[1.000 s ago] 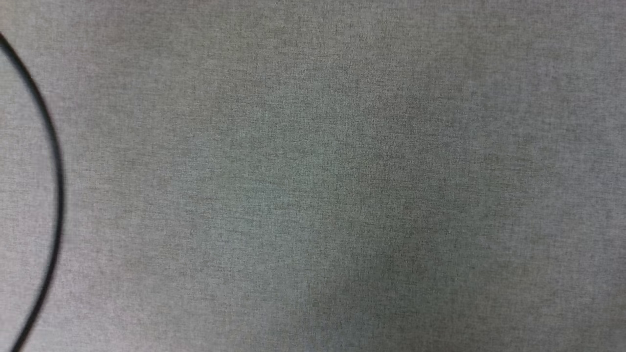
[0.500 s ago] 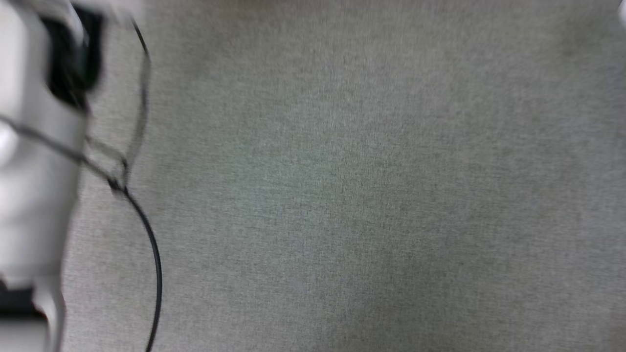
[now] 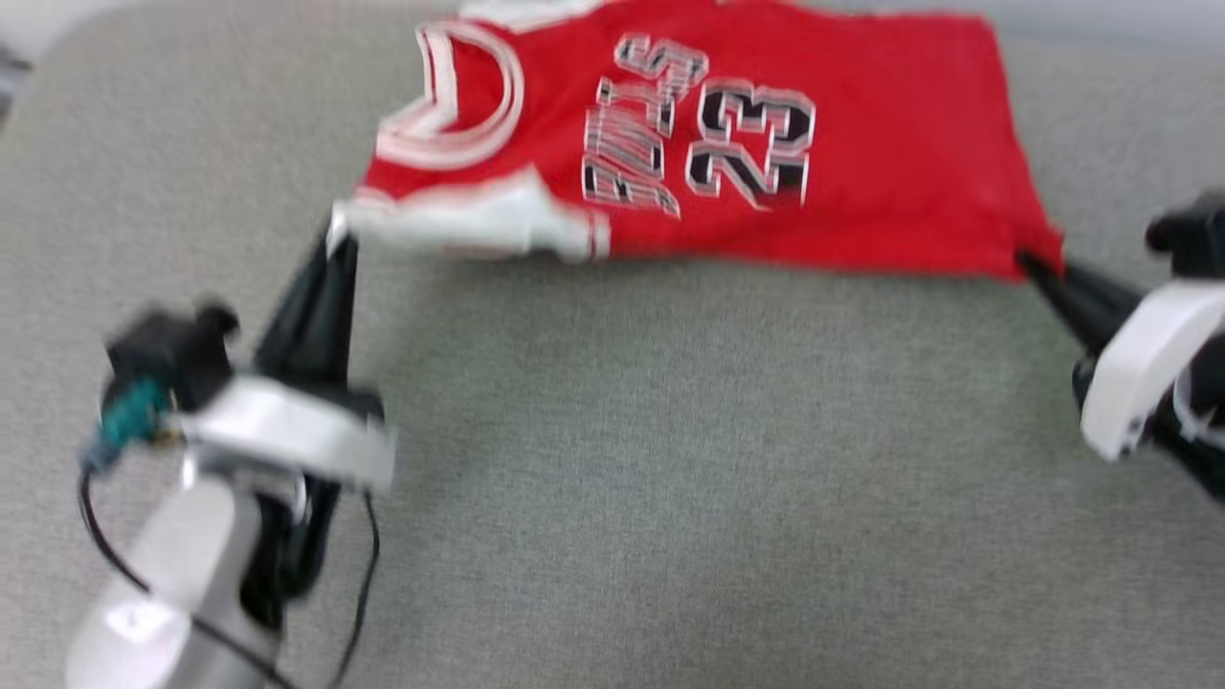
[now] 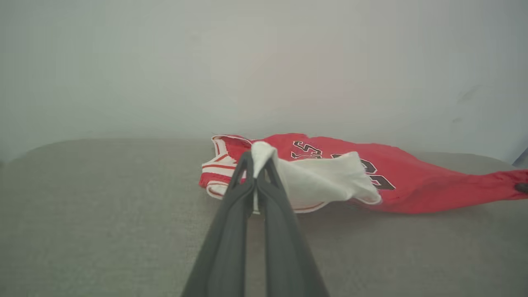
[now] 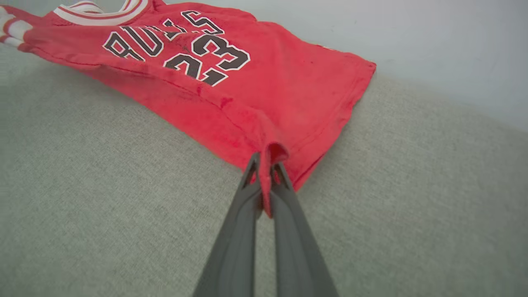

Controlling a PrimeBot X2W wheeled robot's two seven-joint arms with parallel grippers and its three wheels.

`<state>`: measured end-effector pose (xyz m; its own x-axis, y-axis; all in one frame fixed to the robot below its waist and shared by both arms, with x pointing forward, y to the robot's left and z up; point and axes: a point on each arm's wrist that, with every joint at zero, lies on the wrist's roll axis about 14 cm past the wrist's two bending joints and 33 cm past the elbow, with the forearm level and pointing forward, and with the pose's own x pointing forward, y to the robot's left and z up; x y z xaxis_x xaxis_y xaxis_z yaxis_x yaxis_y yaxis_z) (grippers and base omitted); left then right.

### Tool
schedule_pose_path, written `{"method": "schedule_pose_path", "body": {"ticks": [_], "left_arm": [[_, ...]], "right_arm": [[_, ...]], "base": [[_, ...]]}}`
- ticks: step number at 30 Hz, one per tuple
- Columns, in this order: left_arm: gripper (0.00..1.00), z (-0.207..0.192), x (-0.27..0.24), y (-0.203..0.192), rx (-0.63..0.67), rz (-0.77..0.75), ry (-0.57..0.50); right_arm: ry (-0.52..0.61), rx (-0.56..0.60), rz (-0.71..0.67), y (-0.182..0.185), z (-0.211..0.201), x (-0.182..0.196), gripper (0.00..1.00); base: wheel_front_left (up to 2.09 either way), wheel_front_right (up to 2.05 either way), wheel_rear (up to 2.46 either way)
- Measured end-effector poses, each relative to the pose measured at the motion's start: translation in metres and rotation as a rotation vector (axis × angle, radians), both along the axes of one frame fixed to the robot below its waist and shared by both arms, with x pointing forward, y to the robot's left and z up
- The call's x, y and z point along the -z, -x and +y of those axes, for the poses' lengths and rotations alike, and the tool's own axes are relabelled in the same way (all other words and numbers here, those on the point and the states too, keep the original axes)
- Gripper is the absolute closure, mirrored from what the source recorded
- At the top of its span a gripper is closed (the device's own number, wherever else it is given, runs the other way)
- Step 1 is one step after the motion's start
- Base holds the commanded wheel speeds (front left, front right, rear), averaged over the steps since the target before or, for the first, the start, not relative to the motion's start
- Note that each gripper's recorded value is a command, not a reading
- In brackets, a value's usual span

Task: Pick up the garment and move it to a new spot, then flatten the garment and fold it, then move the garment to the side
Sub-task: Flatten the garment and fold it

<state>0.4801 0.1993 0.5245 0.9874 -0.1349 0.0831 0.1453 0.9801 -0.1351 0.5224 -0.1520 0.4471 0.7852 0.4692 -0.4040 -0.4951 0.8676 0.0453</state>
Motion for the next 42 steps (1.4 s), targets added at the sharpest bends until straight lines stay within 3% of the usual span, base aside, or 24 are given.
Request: {"method": "schedule_pose_path", "body": {"ticks": [10,17,18,25,32,42], "left_arm": [[1.0,0.006,0.046,0.101,-0.061,0.209,0.091],[1.0,-0.01,0.08,0.168,-0.081,0.352,0.209],[1.0,-0.008,0.091,0.189,-0.116,0.39,0.24],[1.0,-0.017,0.118,0.238,-0.132,0.511,0.325],[1.0,-0.017,0.135,0.268,-0.143,0.594,0.354],[1.0,-0.014,0.119,0.248,-0.113,0.52,0.306]], "right_arm": [[-0.004,0.042,0.081,0.077,-0.015,0.011,1.0],[0.001,0.076,0.148,0.131,-0.03,0.025,1.0],[0.007,0.102,0.177,0.151,-0.04,0.033,1.0],[-0.025,0.157,0.257,0.2,-0.049,0.054,1.0],[-0.03,0.201,0.301,0.23,-0.061,0.067,1.0],[-0.062,0.215,0.261,0.225,-0.057,0.052,1.0]], "base": [[0.0,0.0,0.0],[0.0,0.0,0.0],[0.0,0.0,0.0],[0.0,0.0,0.0],[0.0,0.0,0.0],[0.0,0.0,0.0]]}}
